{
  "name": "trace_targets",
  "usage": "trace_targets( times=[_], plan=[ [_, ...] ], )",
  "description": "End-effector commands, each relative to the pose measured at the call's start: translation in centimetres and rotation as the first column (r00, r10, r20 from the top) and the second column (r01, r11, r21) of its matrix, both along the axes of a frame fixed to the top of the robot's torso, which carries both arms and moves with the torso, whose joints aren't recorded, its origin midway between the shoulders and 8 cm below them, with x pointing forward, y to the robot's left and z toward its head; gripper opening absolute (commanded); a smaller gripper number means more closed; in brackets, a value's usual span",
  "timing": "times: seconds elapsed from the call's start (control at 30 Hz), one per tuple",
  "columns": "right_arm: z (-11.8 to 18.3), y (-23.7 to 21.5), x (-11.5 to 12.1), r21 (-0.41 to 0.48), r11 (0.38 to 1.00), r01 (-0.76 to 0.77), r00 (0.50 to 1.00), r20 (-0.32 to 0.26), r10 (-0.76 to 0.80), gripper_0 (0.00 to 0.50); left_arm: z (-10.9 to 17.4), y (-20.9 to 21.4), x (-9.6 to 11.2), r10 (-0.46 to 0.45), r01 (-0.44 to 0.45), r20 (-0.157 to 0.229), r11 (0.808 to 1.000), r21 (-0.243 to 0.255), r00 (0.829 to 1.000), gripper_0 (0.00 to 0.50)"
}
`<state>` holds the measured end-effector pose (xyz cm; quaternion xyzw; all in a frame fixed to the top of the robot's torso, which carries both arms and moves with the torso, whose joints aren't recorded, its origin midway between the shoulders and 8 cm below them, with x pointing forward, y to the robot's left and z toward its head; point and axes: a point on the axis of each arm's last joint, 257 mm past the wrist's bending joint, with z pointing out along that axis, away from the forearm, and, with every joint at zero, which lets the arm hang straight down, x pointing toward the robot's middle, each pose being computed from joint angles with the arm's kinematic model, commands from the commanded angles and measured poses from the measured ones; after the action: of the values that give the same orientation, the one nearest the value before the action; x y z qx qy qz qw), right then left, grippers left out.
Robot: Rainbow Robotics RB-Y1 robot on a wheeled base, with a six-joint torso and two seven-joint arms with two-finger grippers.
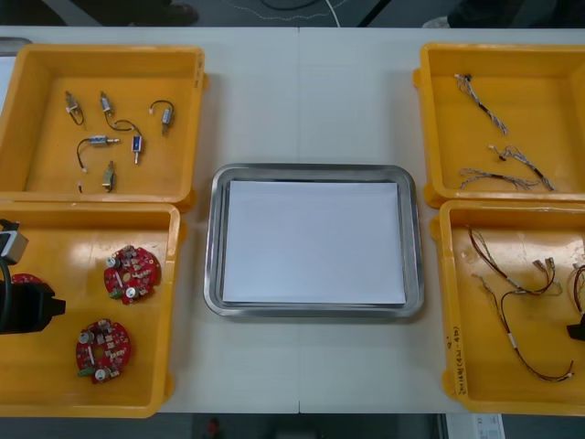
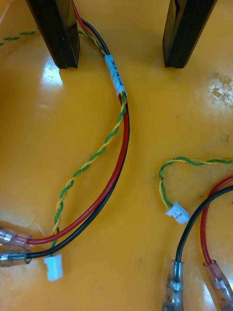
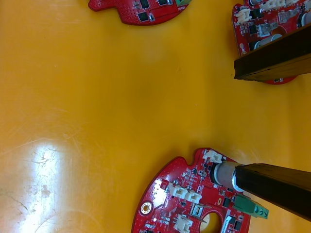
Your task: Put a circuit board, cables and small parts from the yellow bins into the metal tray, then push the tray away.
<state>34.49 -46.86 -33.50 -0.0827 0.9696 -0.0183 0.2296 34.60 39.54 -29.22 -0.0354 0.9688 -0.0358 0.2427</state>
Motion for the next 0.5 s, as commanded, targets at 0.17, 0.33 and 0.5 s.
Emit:
trace_targets(
  times=[0.17,0.33,0.5],
  plan=[
    [0.5,-0.4,1.3,-0.028,0.998,-0.049,0.999,0.001,0.049,0.5,-0.2,2.7,-0.9,-0.123,0.127,-0.034,0.982,0.138,0.992,0.5],
    [0.1,-0.1,0.9,-0.017,0.999,-0.051,0.999,-0.01,0.051,0.5,-0.7,4.3,-0.3,-0.153,0.154,-0.021,0.974,0.167,0.988,0.5],
    [-0.1,0.2,0.6,-0.008,0.999,-0.051,0.998,-0.022,0.051,0.338,-1.5,5.2,0.0,-0.176,0.178,-0.024,0.968,0.179,0.984,0.5]
  ],
)
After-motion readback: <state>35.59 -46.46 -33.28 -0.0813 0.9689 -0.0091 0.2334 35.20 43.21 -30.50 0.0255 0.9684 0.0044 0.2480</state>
